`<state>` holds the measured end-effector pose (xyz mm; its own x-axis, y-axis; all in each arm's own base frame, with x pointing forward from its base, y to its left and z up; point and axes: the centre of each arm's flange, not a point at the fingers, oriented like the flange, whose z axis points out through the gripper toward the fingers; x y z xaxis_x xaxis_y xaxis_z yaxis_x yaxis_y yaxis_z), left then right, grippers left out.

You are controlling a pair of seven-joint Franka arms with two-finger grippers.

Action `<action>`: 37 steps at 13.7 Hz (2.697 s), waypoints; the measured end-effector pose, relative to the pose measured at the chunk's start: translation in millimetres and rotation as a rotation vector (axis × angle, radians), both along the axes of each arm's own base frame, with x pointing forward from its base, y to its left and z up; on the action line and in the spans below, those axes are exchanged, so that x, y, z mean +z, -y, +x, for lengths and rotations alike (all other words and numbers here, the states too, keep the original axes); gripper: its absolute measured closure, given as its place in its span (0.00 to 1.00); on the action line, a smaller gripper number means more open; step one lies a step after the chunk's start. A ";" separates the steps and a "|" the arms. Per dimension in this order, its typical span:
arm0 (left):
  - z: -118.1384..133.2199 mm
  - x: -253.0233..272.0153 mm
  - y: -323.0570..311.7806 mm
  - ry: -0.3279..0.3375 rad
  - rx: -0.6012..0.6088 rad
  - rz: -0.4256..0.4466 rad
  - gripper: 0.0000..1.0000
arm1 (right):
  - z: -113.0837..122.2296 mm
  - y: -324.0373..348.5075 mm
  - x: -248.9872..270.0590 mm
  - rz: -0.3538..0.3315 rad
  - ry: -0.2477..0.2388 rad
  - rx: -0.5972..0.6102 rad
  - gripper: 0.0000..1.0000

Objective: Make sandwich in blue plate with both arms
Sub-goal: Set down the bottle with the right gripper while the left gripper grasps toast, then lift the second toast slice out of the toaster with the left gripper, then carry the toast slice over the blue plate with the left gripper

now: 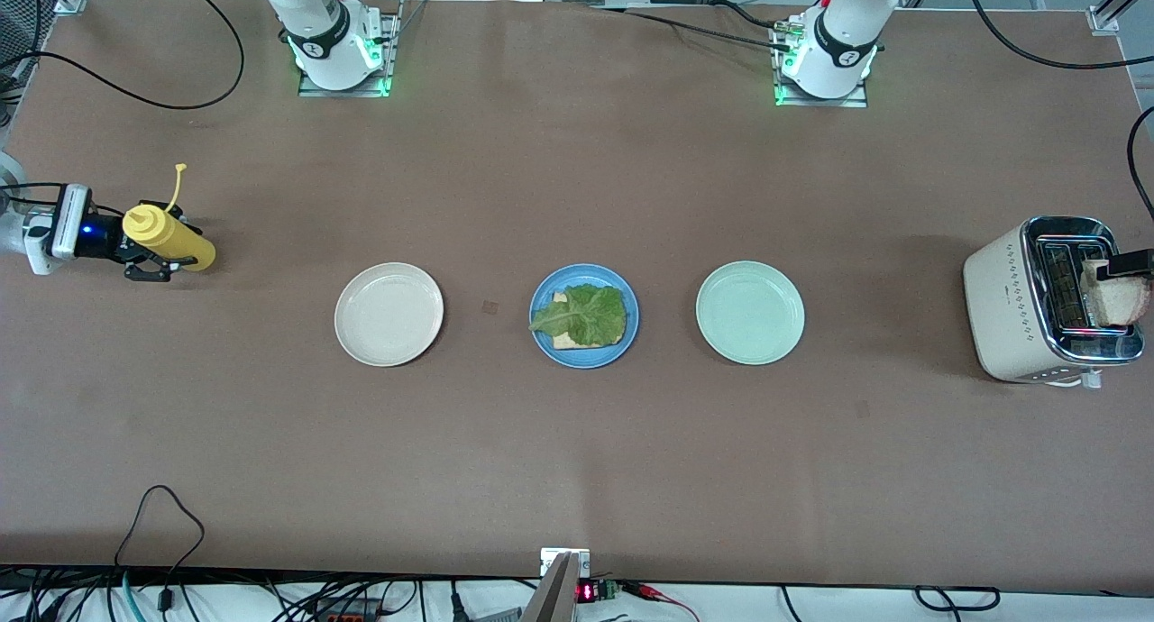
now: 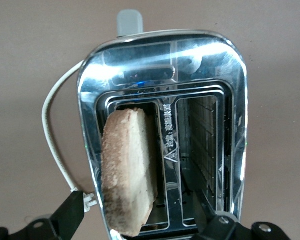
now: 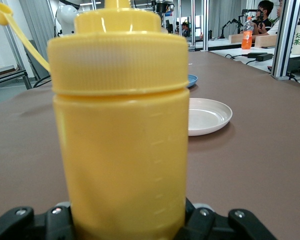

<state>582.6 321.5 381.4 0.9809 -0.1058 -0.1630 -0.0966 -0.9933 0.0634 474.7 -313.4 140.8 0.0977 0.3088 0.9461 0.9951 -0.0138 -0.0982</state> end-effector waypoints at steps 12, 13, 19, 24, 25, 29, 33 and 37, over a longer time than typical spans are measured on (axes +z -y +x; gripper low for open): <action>2.2 -4.7 -5.6 0.002 0.006 -0.011 0.86 | -11.9 0.3 -44.2 0.051 -0.041 -0.019 0.47; 3.7 0.5 -5.5 0.005 -0.006 -0.012 0.86 | -12.1 0.4 -45.3 0.053 -0.042 -0.019 0.47; 9.1 78.9 0.7 -0.017 -0.049 -0.038 0.90 | -12.8 0.6 -46.9 0.058 -0.043 -0.021 0.08; 17.7 133.6 75.0 -0.074 -0.095 -0.106 0.90 | -13.9 2.7 -46.8 0.058 -0.043 -0.026 0.00; 20.7 140.3 102.6 -0.095 -0.068 -0.121 0.90 | -14.6 3.7 -46.9 0.058 -0.043 -0.028 0.00; 34.0 128.9 195.6 -0.163 0.012 -0.262 0.90 | -20.1 13.4 -46.3 0.054 -0.041 -0.043 0.00; 43.3 82.8 291.5 -0.223 0.080 -0.415 0.90 | -36.0 36.2 -45.8 0.032 -0.046 -0.060 0.00; 44.9 49.2 417.7 -0.171 0.162 -0.459 0.90 | -33.9 53.5 -36.7 -0.016 -0.032 -0.044 0.00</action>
